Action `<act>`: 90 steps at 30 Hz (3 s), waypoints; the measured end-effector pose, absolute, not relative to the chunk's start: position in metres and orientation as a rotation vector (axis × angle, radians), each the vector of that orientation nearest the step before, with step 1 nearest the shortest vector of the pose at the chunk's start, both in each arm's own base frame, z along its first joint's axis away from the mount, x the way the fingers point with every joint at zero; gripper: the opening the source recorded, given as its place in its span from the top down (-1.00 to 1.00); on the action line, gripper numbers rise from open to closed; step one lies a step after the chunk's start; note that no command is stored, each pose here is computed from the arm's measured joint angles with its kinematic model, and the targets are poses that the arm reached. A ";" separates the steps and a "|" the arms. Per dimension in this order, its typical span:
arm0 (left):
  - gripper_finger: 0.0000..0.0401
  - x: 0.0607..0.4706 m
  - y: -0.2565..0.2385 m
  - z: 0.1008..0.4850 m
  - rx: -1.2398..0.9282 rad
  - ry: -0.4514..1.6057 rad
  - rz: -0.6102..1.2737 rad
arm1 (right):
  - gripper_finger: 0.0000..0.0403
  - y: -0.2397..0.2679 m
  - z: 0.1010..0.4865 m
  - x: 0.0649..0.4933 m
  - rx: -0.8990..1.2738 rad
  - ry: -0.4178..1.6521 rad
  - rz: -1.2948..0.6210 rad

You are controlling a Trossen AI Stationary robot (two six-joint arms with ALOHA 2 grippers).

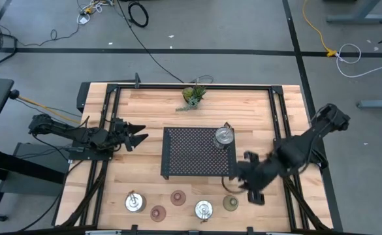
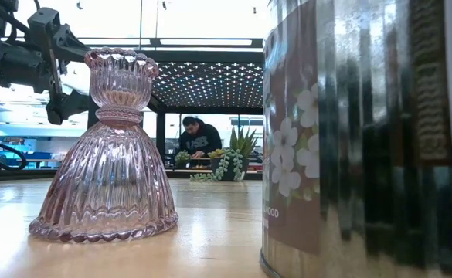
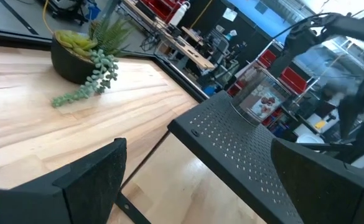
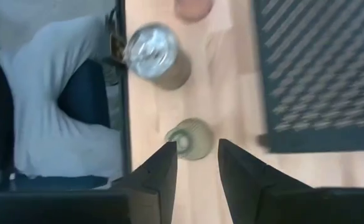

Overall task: Pick & Place candle stick holders
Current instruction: Put the green glass candle holder on the shelf

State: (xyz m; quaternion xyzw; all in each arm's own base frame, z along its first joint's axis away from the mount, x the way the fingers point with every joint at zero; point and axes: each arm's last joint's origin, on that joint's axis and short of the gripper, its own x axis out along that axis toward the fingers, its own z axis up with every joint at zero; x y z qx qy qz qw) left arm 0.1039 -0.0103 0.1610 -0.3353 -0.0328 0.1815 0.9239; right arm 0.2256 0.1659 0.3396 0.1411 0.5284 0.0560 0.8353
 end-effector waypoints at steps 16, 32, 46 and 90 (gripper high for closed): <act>-0.99 0.104 -0.010 0.161 -0.707 -0.074 0.376 | 0.41 0.203 0.247 0.197 0.448 1.171 0.068; -0.99 0.104 -0.010 0.161 -0.706 -0.072 0.377 | 0.41 0.200 0.218 0.199 0.525 1.054 0.011; -0.99 0.104 -0.010 0.161 -0.704 -0.072 0.377 | 0.41 0.199 0.213 0.198 0.541 1.033 -0.023; -0.99 0.104 -0.010 0.161 -0.704 -0.071 0.377 | 0.91 0.211 0.185 0.216 0.483 1.099 0.047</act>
